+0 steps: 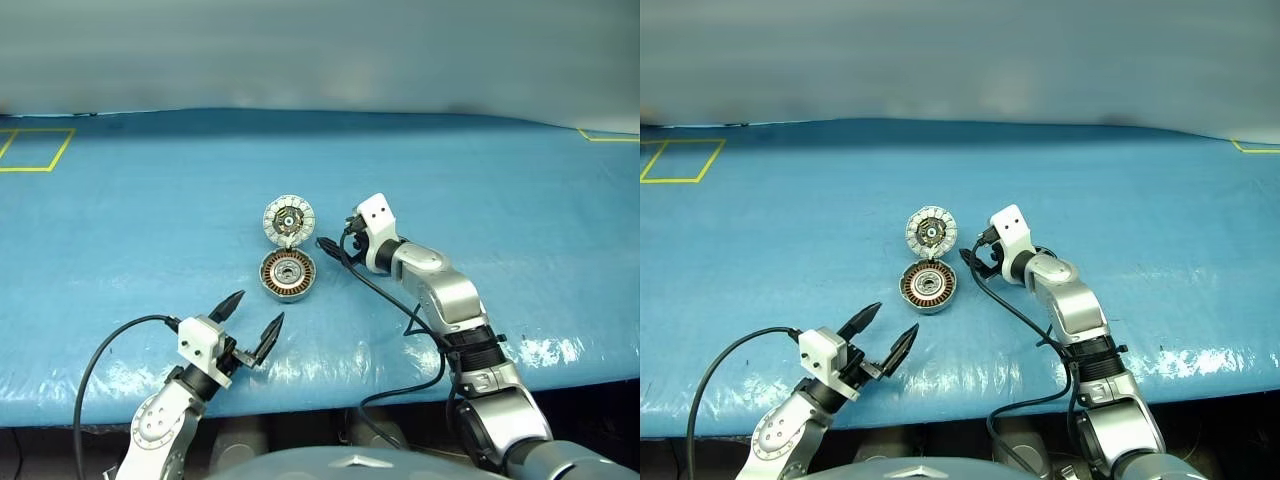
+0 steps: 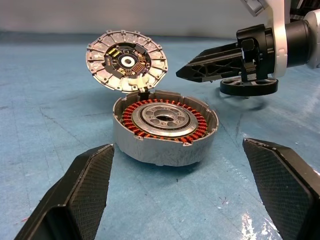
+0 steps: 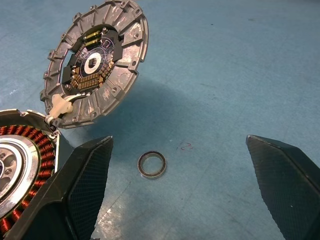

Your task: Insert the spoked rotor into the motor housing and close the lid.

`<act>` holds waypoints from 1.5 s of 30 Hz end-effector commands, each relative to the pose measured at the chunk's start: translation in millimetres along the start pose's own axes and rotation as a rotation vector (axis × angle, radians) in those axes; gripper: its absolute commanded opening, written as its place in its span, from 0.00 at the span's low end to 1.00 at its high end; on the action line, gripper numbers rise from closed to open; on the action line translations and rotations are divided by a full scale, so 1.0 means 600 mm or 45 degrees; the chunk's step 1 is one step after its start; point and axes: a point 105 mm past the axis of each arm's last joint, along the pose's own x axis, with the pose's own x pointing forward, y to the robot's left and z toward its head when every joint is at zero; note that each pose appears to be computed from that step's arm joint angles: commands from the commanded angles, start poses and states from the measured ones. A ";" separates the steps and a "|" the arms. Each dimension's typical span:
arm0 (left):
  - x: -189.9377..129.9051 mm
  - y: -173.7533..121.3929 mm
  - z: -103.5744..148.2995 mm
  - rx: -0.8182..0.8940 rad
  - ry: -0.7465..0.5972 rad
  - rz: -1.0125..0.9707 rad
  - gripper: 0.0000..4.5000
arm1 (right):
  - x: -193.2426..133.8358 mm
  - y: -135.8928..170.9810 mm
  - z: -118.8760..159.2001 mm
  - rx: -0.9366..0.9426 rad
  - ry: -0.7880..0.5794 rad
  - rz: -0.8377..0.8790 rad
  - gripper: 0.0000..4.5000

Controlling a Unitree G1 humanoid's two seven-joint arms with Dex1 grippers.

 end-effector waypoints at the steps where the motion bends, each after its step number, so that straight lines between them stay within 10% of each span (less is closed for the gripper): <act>1: 0.003 -0.007 0.015 0.015 -0.039 -0.035 1.00 | -0.005 0.005 0.020 -0.056 -0.064 -0.001 1.00; 45: 0.009 -0.011 0.017 0.019 -0.019 -0.052 1.00 | 0.047 0.015 -0.055 -0.151 0.115 -0.022 0.96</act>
